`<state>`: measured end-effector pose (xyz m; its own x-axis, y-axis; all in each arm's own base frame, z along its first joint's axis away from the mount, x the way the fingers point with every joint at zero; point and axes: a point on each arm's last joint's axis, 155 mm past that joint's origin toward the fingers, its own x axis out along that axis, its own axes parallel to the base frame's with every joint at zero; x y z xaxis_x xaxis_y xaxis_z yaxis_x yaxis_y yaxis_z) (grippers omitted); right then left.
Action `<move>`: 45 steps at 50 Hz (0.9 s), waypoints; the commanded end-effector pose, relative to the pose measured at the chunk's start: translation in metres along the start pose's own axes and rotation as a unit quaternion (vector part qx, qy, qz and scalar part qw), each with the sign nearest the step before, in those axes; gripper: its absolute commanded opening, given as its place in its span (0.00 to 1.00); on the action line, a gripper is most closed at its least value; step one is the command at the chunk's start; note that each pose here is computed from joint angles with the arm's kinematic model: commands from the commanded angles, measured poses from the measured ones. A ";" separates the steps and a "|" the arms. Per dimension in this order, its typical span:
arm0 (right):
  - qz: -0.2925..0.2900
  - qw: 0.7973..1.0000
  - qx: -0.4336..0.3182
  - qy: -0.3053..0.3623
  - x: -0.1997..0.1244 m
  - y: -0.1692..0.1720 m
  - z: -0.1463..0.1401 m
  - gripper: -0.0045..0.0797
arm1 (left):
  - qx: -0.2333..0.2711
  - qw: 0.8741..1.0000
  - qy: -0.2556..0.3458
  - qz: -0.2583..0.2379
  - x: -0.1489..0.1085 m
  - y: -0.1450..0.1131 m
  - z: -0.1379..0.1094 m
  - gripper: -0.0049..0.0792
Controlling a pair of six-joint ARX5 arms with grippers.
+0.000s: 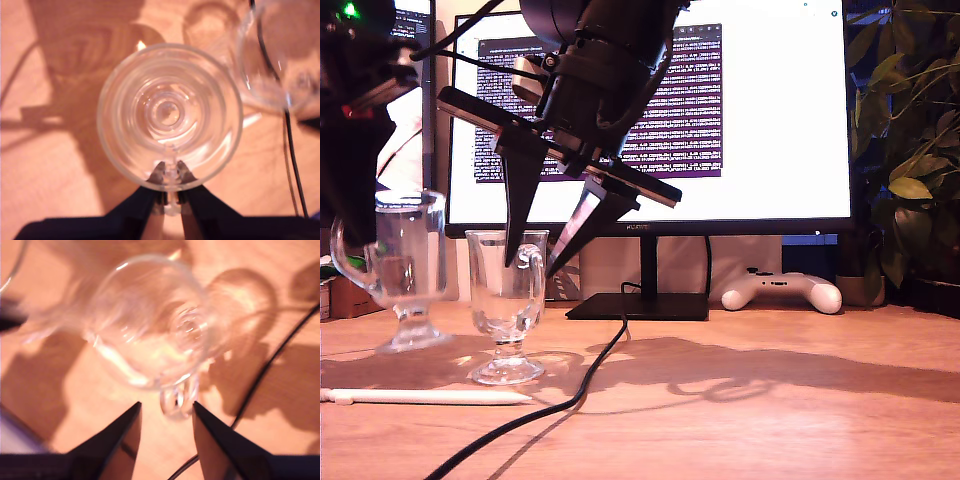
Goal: Pick the small glass cups in front of you with each of your hands, and place them behind the white pen
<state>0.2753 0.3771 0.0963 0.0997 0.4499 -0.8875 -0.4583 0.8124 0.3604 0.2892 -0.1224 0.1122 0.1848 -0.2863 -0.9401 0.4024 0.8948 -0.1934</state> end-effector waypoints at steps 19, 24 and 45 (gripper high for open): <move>0.029 0.998 -0.036 -0.037 -0.051 0.035 0.022 0.44 | 0.005 1.000 0.016 0.007 0.017 0.005 0.000 0.04; 0.031 0.997 -0.047 -0.044 -0.064 0.041 0.028 0.44 | 0.004 1.000 0.021 0.007 0.021 0.006 -0.001 0.04; 0.032 0.997 -0.059 -0.047 -0.074 0.044 0.031 0.44 | 0.004 1.000 0.023 0.015 0.022 0.009 -0.001 0.23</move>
<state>0.2810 0.3872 0.1845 0.1527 0.5277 -0.8356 -0.5502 0.7478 0.3716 0.2995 -0.1187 0.0939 0.1711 -0.2426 -0.9549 0.3930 0.9056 -0.1596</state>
